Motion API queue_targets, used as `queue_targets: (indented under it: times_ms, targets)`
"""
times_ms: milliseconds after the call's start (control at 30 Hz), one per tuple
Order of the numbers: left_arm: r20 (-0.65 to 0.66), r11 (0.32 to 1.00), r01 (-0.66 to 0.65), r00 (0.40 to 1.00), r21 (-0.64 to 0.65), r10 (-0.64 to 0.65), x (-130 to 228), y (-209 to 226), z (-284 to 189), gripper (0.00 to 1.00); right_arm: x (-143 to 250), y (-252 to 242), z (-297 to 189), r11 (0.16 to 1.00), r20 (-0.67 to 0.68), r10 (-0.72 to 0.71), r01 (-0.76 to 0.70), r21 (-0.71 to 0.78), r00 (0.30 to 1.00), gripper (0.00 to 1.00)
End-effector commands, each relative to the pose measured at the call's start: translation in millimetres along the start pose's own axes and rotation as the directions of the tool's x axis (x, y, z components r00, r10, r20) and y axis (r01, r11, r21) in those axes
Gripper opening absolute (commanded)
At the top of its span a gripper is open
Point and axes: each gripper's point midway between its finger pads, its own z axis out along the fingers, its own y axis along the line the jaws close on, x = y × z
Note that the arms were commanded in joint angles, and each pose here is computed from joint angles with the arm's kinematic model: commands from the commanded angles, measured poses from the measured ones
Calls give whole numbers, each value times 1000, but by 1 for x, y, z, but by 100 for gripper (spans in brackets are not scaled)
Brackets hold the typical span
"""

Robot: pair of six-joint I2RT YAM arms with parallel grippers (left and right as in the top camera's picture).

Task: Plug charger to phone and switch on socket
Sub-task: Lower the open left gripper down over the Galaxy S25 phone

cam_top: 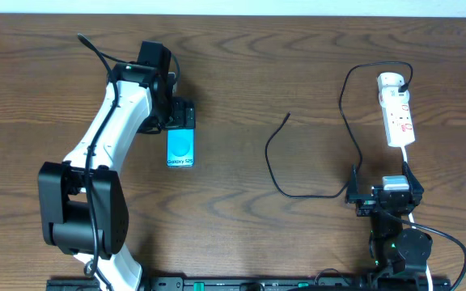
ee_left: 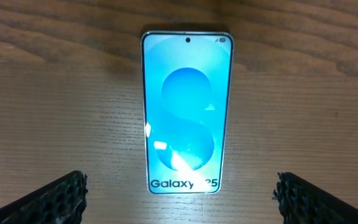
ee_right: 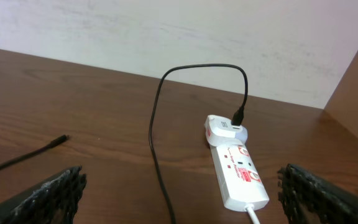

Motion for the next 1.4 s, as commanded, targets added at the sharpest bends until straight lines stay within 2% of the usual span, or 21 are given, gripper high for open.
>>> queue_targets:
  times_ms: [0, 1233, 1367]
  targets:
    - [-30, 1000, 6, 1000, 0, -6, 7, -1, 11, 98, 0, 2, 0, 1000, 2, -11, 11, -6, 1000, 99]
    - [-18, 1000, -9, 1000, 6, 9, 16, -7, 37, 98, 0, 2, 0, 1000, 2, -11, 11, -6, 1000, 99]
    - [-16, 1000, -5, 1000, -22, 5, 16, -2, 38, 98, 0, 2, 0, 1000, 2, -11, 11, -6, 1000, 99]
